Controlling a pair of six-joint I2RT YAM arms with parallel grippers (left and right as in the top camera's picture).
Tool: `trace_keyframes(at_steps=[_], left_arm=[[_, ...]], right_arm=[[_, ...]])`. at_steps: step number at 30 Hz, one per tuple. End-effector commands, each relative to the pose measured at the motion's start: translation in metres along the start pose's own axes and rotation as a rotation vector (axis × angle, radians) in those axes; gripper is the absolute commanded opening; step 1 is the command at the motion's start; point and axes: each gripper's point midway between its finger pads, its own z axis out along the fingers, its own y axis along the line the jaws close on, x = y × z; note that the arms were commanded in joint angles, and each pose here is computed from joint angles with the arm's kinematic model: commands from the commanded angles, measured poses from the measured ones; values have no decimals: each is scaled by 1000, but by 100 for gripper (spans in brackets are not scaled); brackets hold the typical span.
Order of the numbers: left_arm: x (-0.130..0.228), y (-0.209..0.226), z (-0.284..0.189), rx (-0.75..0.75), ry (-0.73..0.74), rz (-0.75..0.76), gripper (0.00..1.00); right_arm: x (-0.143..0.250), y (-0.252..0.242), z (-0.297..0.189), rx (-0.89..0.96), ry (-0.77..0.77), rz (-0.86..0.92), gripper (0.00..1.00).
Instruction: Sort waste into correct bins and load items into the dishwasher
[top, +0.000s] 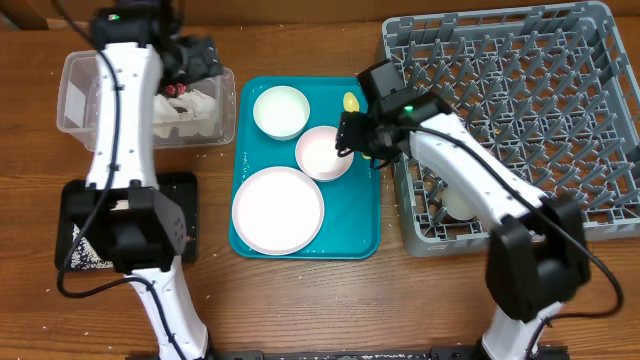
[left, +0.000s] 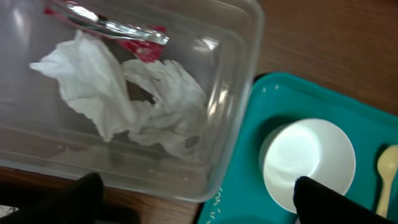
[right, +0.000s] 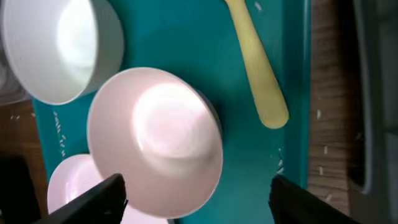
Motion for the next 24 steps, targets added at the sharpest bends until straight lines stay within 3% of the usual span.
trace_keyframes(at_steps=[1, 7, 11, 13, 19, 24], left_arm=[[-13, 13, -13, -14, -52, -29, 100], [-17, 26, -14, -25, -54, -54, 100], [-17, 25, -14, -24, -54, -53, 100], [-16, 25, -14, -24, -54, -53, 100], [-17, 25, -14, -24, -54, -53, 100], [-17, 25, -14, -24, -54, -53, 100]], right_arm=[[8, 8, 22, -25, 41, 32, 70], [17, 0, 53, 8, 90, 104, 51], [18, -1, 56, 11, 92, 104, 26], [18, -1, 55, 10, 92, 104, 6], [3, -2, 42, 38, 54, 98, 4], [-32, 5, -10, 105, -77, 9, 4]])
